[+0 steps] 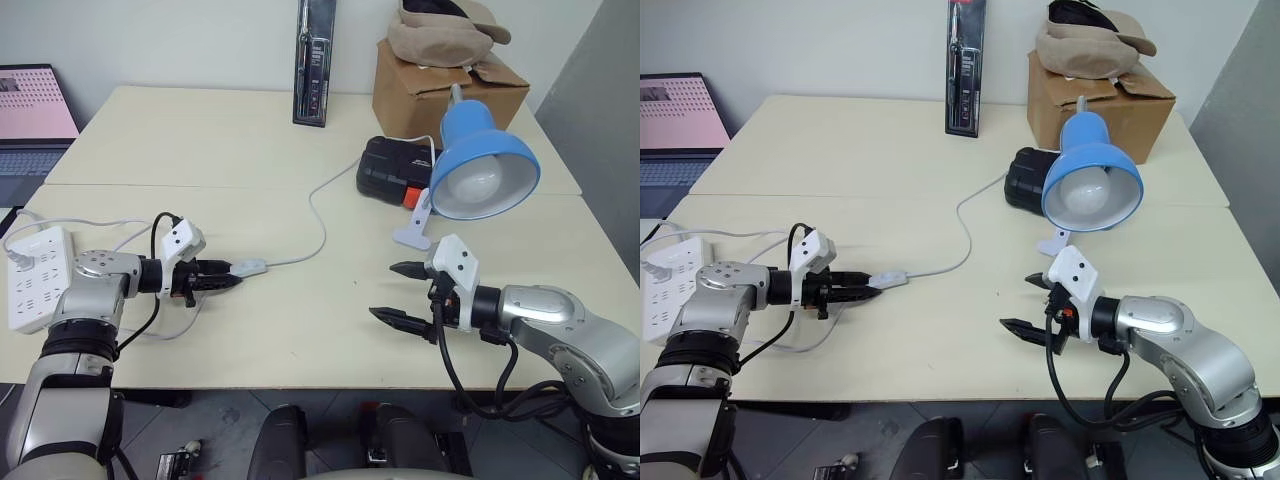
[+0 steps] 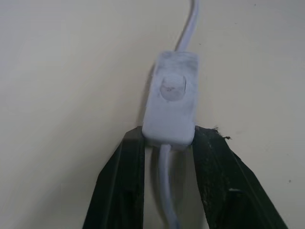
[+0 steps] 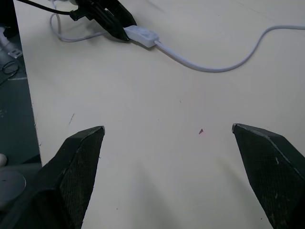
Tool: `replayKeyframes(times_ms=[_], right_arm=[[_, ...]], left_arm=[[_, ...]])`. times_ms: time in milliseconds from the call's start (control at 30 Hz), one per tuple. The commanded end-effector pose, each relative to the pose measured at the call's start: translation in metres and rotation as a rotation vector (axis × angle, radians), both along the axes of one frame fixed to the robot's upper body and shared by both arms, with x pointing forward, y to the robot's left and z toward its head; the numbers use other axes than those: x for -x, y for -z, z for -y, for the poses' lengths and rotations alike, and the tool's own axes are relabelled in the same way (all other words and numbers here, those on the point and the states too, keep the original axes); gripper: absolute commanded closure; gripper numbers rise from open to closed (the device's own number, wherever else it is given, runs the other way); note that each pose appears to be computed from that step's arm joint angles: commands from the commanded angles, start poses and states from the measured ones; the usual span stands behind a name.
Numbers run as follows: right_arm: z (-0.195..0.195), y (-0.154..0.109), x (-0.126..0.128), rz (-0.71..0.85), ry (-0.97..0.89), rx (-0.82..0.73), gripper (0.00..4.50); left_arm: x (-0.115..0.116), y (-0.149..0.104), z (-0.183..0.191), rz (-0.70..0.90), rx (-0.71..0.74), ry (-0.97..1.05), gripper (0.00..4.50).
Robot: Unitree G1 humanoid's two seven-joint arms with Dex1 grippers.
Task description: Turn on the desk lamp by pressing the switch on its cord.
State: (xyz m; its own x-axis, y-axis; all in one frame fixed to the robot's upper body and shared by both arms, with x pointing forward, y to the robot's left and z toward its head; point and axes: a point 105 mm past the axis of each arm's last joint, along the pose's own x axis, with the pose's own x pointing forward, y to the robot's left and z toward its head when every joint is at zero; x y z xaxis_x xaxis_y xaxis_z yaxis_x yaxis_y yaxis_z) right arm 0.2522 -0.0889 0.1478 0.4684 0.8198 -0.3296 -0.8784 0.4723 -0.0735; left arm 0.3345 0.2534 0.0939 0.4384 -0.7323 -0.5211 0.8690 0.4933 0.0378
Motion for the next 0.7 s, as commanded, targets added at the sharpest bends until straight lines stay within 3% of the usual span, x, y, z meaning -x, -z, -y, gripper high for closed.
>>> replayKeyframes(times_ms=[33, 200, 467, 700], right_arm=[[-0.001, -0.010, 0.002, 0.046, -0.013, -0.014, 0.00], [0.000, -0.009, 0.001, -0.002, 0.008, -0.058, 0.00], [-0.006, 0.005, 0.009, -0.222, 0.078, -0.234, 0.00], [-0.031, 0.009, 0.000, -0.390, 0.166, -0.483, 0.00]], left_arm=[[0.004, -0.004, 0.006, 0.011, 0.009, 0.037, 3.42], [0.008, -0.019, 0.018, 0.092, -0.004, 0.079, 3.43], [0.007, -0.067, 0.084, 0.273, 0.022, 0.172, 3.44], [0.007, -0.068, 0.115, 0.289, -0.019, 0.167, 3.44]])
